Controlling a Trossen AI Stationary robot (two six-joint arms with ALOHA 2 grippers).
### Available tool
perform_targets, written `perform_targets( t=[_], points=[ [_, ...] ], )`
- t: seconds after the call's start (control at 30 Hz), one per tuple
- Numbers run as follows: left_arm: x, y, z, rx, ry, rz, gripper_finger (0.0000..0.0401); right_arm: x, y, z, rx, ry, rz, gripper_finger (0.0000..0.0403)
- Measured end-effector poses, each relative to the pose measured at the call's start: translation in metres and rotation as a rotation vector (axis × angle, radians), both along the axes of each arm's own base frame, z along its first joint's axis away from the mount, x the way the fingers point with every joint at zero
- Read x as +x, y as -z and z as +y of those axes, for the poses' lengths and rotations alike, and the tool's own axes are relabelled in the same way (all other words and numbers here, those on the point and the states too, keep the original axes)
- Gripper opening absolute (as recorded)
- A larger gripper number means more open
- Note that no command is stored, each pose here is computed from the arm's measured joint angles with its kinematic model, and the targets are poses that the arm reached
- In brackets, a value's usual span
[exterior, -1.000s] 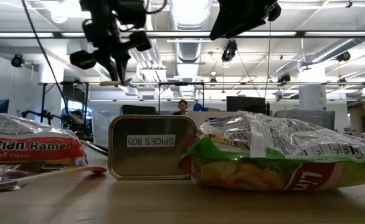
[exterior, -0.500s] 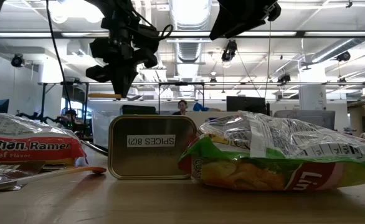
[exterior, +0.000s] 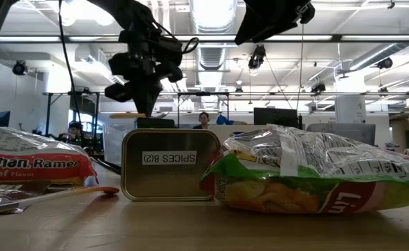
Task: Pick & Place Food Item
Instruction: Put the yellow spoon into the transparent bin
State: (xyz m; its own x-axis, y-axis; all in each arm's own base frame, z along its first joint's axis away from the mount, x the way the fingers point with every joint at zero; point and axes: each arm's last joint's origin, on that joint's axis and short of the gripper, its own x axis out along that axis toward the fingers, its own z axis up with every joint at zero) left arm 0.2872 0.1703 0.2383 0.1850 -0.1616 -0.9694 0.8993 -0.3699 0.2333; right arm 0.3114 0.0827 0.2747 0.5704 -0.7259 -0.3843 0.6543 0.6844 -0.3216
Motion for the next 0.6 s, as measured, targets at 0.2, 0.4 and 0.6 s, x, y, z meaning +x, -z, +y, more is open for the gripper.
perform_targets(
  t=[0.2,0.4,0.6],
  points=[
    [0.005,0.012,0.006,-0.022,-0.006,0.003,0.0014,0.0,0.0,0.0,0.0,0.0,0.0,0.0293],
    [0.007,0.029,0.014,-0.074,-0.035,0.036,0.0014,0.0,0.0,0.0,0.0,0.0,0.0,0.0293],
    [0.01,0.041,0.017,-0.138,-0.043,0.041,0.0014,0.0,0.0,0.0,0.0,0.0,-0.001,0.0293]
  ],
)
